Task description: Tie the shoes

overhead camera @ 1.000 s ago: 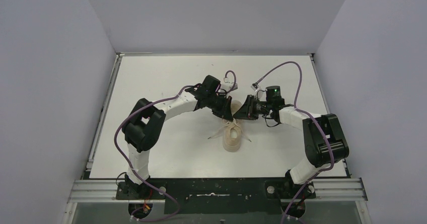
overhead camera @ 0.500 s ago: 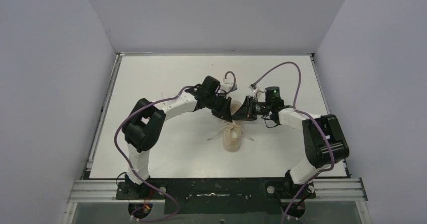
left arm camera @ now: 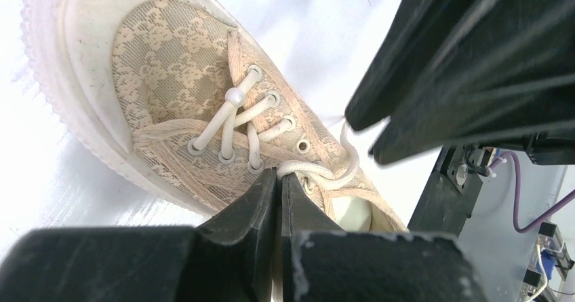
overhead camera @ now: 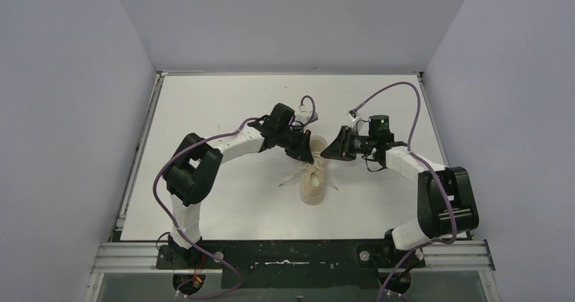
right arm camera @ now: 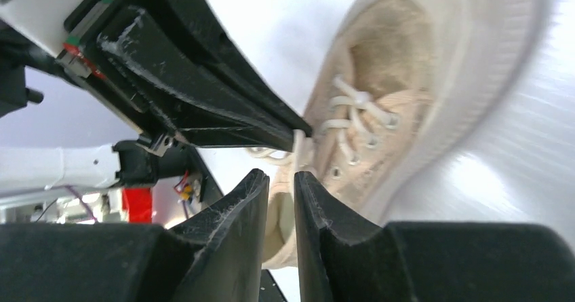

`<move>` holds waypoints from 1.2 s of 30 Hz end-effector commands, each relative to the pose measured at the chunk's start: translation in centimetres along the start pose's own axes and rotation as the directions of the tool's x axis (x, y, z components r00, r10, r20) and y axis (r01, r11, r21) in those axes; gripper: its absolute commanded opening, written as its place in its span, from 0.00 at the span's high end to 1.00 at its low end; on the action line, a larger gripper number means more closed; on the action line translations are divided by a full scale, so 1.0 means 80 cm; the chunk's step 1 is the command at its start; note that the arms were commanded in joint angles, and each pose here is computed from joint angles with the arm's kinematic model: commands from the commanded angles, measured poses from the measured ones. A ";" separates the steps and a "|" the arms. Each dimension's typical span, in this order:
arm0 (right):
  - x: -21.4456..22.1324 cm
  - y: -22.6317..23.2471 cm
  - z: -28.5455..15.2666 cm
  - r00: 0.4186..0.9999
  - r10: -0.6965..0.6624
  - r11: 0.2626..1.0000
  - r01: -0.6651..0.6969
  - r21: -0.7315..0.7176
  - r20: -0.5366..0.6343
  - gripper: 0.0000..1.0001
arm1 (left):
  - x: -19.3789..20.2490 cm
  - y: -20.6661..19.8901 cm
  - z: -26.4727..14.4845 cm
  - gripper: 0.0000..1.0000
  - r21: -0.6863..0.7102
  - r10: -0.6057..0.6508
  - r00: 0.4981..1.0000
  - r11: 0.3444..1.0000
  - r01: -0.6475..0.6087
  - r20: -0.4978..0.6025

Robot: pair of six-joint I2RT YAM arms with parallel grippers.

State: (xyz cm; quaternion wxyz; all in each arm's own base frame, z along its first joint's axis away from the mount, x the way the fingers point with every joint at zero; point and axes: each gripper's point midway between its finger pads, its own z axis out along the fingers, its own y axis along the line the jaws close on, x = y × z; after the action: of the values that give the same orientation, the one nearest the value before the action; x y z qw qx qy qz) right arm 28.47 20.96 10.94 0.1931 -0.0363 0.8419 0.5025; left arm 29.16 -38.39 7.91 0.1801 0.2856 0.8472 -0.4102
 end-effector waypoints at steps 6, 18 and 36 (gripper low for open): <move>-0.013 -0.026 0.000 0.999 -0.035 0.993 0.037 0.111 -0.021 0.77 | -0.034 -0.020 -0.023 1.00 0.015 0.074 0.992 0.997 -0.076 0.102; -0.017 -0.015 0.022 1.000 0.013 0.998 -0.012 0.055 -0.013 0.78 | -0.035 -0.023 -0.023 1.00 0.024 0.074 0.991 0.997 -0.077 0.108; -0.008 -0.011 0.039 0.999 0.002 1.000 -0.001 0.023 -0.047 0.84 | -0.040 -0.029 -0.025 1.00 0.030 0.085 0.988 0.996 -0.090 0.125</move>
State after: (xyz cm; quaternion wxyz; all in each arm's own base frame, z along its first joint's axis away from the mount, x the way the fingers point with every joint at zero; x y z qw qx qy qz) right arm 29.50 21.99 8.41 0.1621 -0.0222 0.8642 0.4758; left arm 28.95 -38.23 7.96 0.1848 0.2869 0.8449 -0.4118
